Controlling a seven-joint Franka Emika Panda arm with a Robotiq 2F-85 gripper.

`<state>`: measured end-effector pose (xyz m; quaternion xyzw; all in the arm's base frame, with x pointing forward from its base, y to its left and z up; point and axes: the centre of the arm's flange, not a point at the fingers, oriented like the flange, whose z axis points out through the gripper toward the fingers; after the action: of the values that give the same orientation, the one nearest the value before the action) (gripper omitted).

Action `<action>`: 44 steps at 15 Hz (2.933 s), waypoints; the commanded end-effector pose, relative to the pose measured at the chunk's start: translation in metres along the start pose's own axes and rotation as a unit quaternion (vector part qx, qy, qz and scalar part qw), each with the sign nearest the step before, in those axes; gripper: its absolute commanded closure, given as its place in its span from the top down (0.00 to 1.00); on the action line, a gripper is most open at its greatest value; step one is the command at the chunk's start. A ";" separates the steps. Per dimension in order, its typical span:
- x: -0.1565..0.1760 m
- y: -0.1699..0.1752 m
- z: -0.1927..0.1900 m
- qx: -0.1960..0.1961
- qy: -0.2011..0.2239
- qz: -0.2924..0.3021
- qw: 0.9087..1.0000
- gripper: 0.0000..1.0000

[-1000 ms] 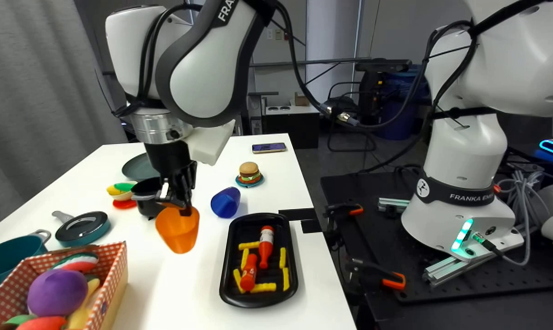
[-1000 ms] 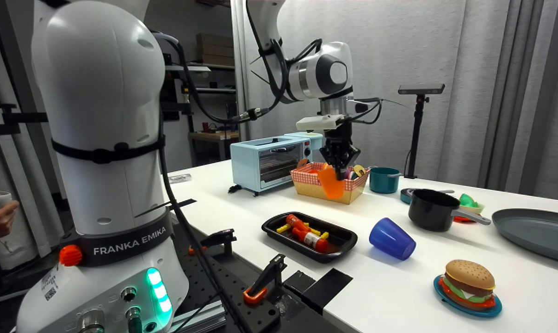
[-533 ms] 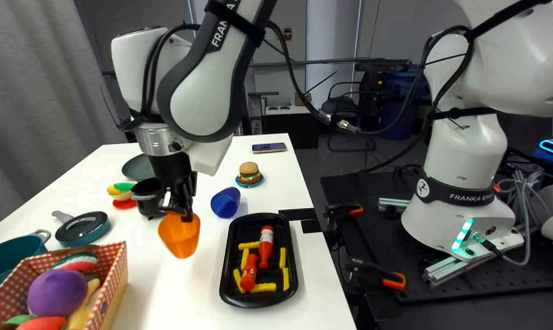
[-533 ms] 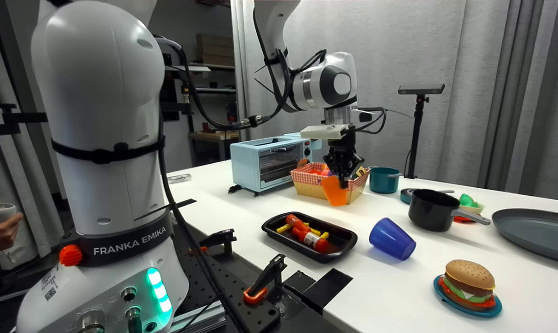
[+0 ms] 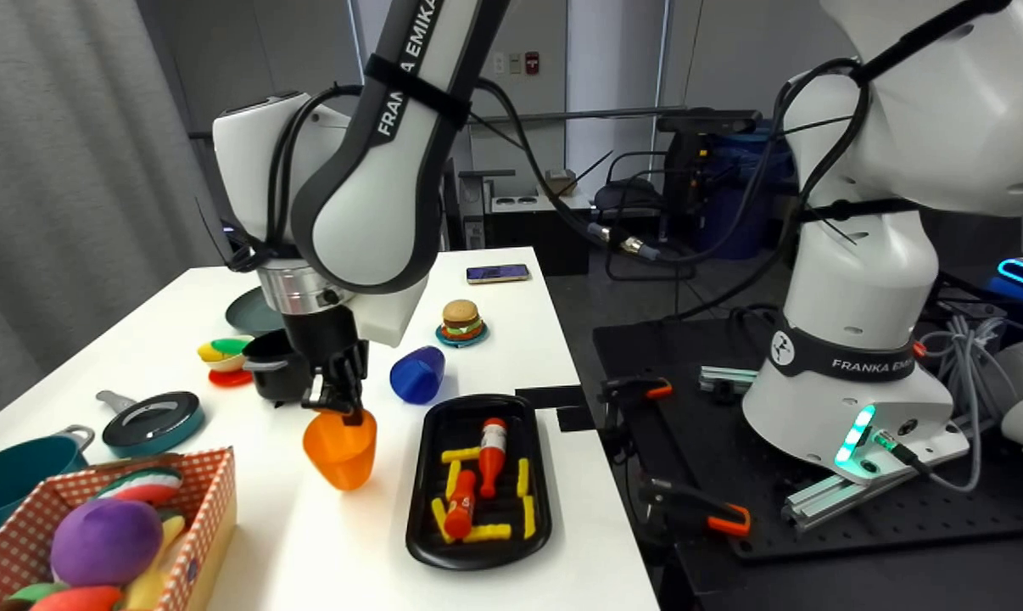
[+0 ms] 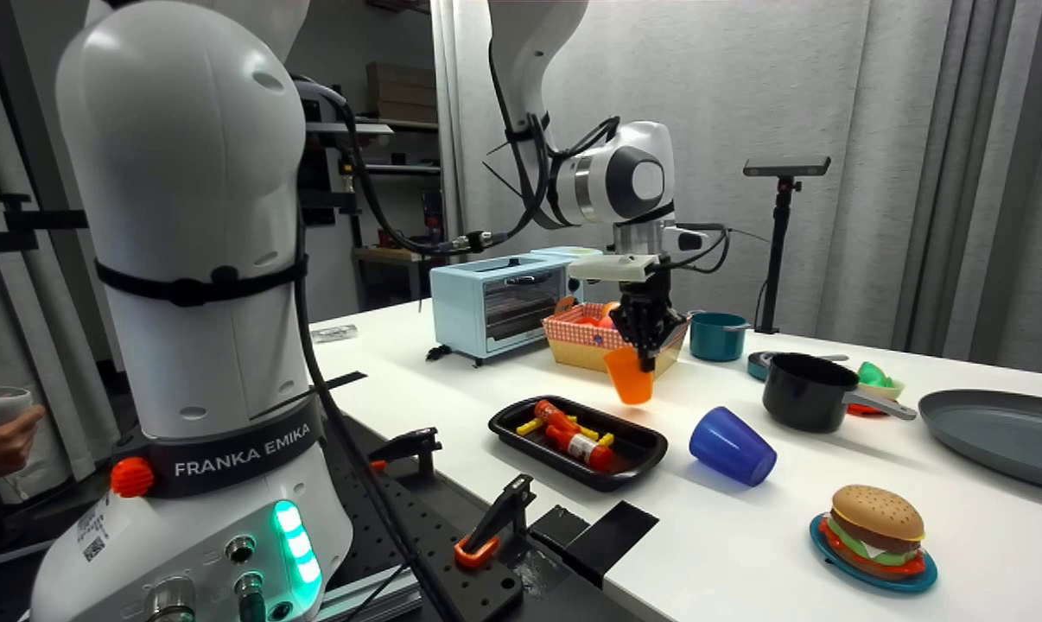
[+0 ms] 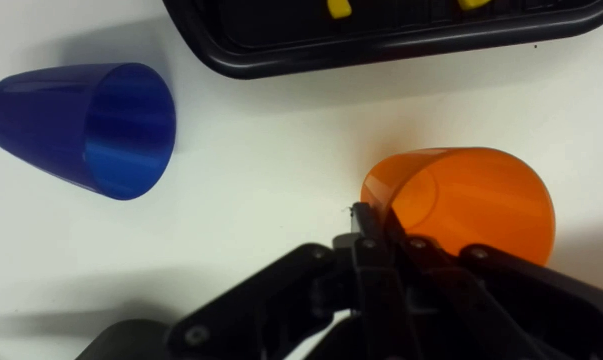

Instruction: Pour the contents of the orange cup onto the tray

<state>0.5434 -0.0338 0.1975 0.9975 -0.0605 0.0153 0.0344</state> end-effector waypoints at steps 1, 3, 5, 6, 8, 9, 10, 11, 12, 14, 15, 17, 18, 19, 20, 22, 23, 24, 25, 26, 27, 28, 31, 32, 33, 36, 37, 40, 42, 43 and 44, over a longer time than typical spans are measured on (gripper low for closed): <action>0.012 0.009 0.007 0.010 0.008 0.001 1.000 0.01; 0.013 0.012 0.007 0.010 0.008 0.002 1.000 0.01; 0.015 0.013 0.007 0.009 0.008 0.003 1.000 0.01; 0.016 0.014 0.008 0.010 0.008 0.003 1.000 0.01; 0.017 0.015 0.010 0.010 0.008 0.004 1.000 0.01; 0.017 0.015 0.010 0.009 0.008 0.004 1.000 0.01; 0.017 0.015 0.011 0.009 0.008 0.004 1.000 0.01; 0.017 0.016 0.011 0.009 0.008 0.005 1.000 0.01; 0.018 0.016 0.012 0.009 0.008 0.005 1.000 0.01; 0.018 0.016 0.012 0.009 0.006 0.006 1.000 0.01; 0.018 0.016 0.013 0.009 0.005 0.007 1.000 0.01; 0.018 0.016 0.015 0.010 0.002 0.010 1.000 0.01; 0.018 0.016 0.016 0.011 0.000 0.011 1.000 0.29; 0.018 0.016 0.016 0.011 -0.001 0.012 1.000 0.32; 0.019 0.016 0.017 0.012 -0.002 0.013 1.000 0.37; 0.020 0.016 0.018 0.012 -0.003 0.014 1.000 0.53; 0.020 0.017 0.019 0.012 -0.003 0.014 1.000 0.60; 0.021 0.017 0.019 0.013 -0.003 0.015 1.000 0.69; 0.021 0.017 0.019 0.013 -0.003 0.016 1.000 0.75; 0.022 0.017 0.018 0.013 -0.002 0.017 1.000 0.84; 0.023 0.018 0.018 0.014 -0.002 0.018 1.000 0.90; 0.024 0.018 0.018 0.014 -0.001 0.018 1.000 0.97; 0.026 0.020 0.016 0.014 0.001 0.020 1.000 1.00; 0.027 0.020 0.014 0.014 0.003 0.021 1.000 1.00; 0.027 0.021 0.011 0.014 0.005 0.022 1.000 1.00; 0.029 0.023 0.000 0.014 0.011 0.025 1.000 1.00; 0.030 0.023 -0.004 0.014 0.014 0.025 0.999 1.00; 0.026 0.025 -0.021 0.013 0.019 0.028 0.999 1.00; 0.022 0.025 -0.034 0.012 0.024 0.029 0.999 1.00; 0.020 0.024 -0.041 0.011 0.027 0.029 0.999 1.00; 0.017 0.024 -0.049 0.011 0.030 0.030 0.999 1.00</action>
<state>0.5703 -0.0561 0.2197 0.9950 -0.0834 0.0454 0.0299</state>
